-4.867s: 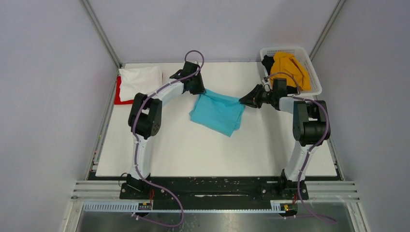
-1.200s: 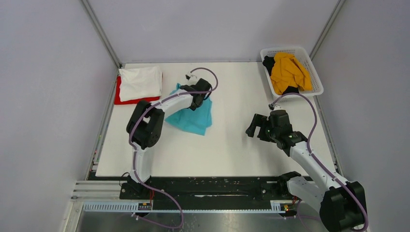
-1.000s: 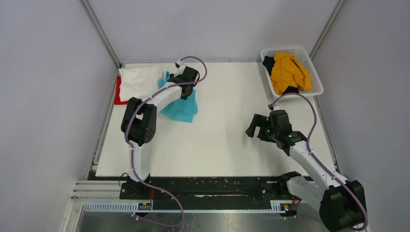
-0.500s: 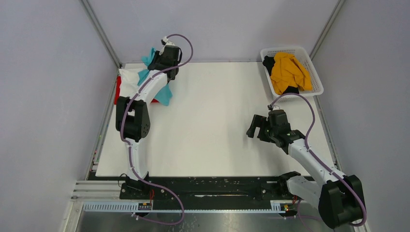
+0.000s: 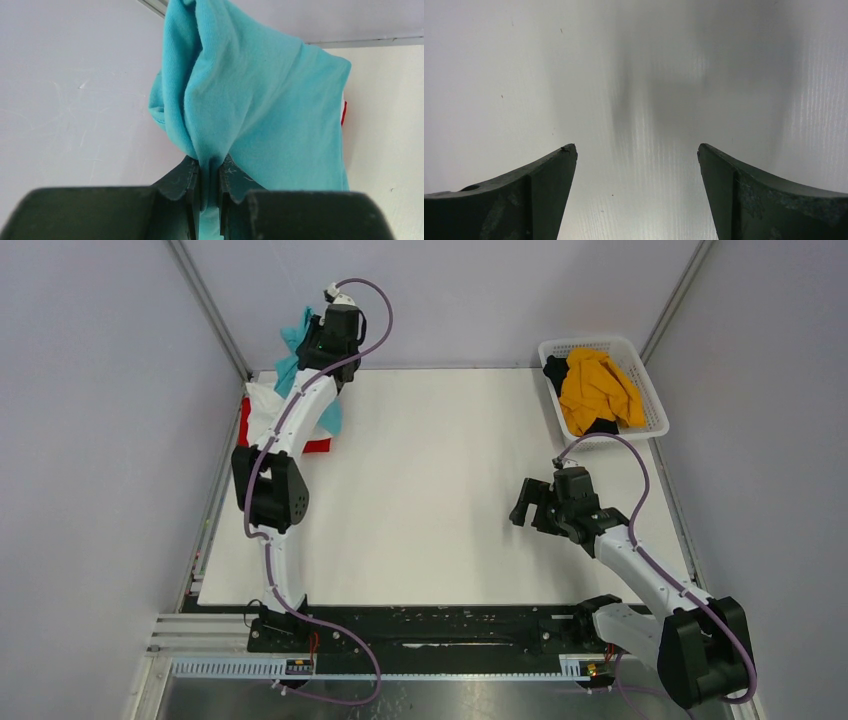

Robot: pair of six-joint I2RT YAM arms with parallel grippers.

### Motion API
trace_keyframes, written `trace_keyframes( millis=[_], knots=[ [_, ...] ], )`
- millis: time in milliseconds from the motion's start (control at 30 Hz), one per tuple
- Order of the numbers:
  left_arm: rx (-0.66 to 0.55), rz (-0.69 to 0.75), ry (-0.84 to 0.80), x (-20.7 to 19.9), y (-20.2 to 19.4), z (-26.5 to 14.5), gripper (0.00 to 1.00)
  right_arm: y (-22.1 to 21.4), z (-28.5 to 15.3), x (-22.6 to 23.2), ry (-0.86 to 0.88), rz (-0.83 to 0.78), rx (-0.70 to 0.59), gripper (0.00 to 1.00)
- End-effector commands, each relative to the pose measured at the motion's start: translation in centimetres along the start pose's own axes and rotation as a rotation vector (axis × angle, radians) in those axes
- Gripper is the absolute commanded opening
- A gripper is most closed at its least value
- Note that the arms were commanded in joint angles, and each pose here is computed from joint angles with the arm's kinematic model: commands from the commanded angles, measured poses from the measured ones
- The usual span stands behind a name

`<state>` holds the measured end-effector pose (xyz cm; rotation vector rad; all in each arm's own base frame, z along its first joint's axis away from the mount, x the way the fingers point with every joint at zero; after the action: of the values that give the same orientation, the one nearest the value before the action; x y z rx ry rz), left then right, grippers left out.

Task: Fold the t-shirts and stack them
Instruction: Put the neatly folded tshirt into the corner of the board with the left arm

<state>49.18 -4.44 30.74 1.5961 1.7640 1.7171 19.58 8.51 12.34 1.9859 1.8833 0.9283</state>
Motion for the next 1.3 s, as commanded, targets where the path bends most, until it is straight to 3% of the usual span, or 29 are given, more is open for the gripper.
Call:
trace_keyframes(
  millis=[0,533,833,1267],
  knots=[
    [-0.066,-0.050,0.017,3.5,2.9,-1.3,0.00,0.7,-0.1,-0.2,-0.028,-0.009,-0.019,0.99],
    [-0.057,-0.030,0.049,2.2,2.1,0.8,0.00,0.6,0.4,-0.3,-0.038,-0.010,0.007,0.99],
    [0.004,0.021,0.094,0.5,-1.1,5.1,0.00,0.7,0.5,-0.4,-0.054,-0.013,0.005,1.00],
    [0.086,-0.038,0.104,1.5,-5.3,11.1,0.00,0.7,0.9,-0.6,-0.073,-0.014,0.026,0.99]
  ],
)
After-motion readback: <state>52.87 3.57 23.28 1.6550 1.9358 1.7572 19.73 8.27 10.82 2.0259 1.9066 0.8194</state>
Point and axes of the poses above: each gripper's point midway between its finger pads, its own z axis out along the fingers, its own x axis along the line the jaws close on, y = z × x, the point moved 8 cm from there along -z, back along the fingers, and after that the axes turned 8 degrees about -z, right-handed, at the moved point
